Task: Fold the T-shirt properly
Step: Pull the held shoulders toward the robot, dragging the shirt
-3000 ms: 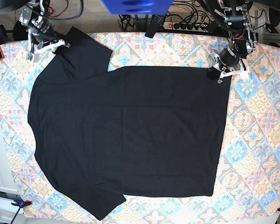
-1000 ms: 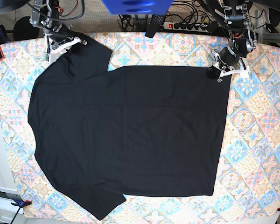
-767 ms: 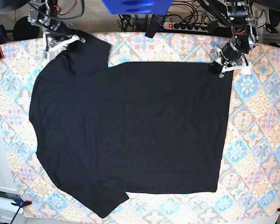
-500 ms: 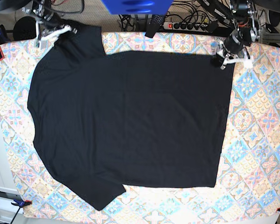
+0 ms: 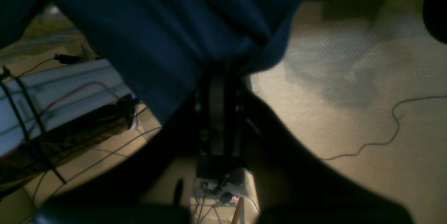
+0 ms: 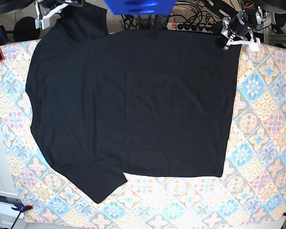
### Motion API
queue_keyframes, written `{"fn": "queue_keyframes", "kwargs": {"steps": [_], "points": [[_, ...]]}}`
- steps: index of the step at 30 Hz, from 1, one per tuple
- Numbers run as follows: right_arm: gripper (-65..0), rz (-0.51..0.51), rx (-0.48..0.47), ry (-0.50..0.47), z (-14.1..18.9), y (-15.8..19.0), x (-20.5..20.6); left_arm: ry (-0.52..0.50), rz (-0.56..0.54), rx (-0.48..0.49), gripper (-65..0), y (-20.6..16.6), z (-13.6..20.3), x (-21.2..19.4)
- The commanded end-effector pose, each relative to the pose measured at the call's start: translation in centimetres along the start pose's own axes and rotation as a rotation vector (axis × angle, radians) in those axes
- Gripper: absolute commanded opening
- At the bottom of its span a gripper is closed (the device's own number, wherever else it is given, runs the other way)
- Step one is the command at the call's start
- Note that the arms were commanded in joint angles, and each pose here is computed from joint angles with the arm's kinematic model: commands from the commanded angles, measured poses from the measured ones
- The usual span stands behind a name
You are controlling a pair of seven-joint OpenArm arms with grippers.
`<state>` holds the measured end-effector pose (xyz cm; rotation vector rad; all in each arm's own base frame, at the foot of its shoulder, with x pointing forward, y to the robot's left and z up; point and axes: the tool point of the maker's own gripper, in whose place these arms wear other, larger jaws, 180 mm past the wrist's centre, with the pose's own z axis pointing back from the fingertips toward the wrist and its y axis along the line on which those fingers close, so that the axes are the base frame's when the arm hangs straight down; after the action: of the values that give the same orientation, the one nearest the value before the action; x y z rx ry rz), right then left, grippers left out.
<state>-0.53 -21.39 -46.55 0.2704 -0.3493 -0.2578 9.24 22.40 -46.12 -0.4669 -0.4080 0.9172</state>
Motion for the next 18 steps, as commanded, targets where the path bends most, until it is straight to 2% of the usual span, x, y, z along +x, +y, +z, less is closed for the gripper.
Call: {"fn": "queue_keyframes", "kwargs": {"steps": [1,8,14,18], "points": [[-65.0,0.007,-0.003,-0.008,0.5,-0.3,0.1,-0.008,-0.016,-0.008,-65.0,-0.2,0.5,0.4],[-65.0,0.083,0.025,-0.096,1.4,1.7,3.7,-0.019,-0.019,-0.02,-65.0,-0.7,0.6,0.7],[-65.0,0.135,0.021,-0.173,2.6,2.4,6.7,-0.082,-0.07,-0.136,-65.0,-5.6,0.7,3.1],[-65.0,0.179,0.043,-0.297,2.4,3.8,11.8,-0.119,-0.085,-0.196,-65.0,-8.2,0.1,4.8]]}}
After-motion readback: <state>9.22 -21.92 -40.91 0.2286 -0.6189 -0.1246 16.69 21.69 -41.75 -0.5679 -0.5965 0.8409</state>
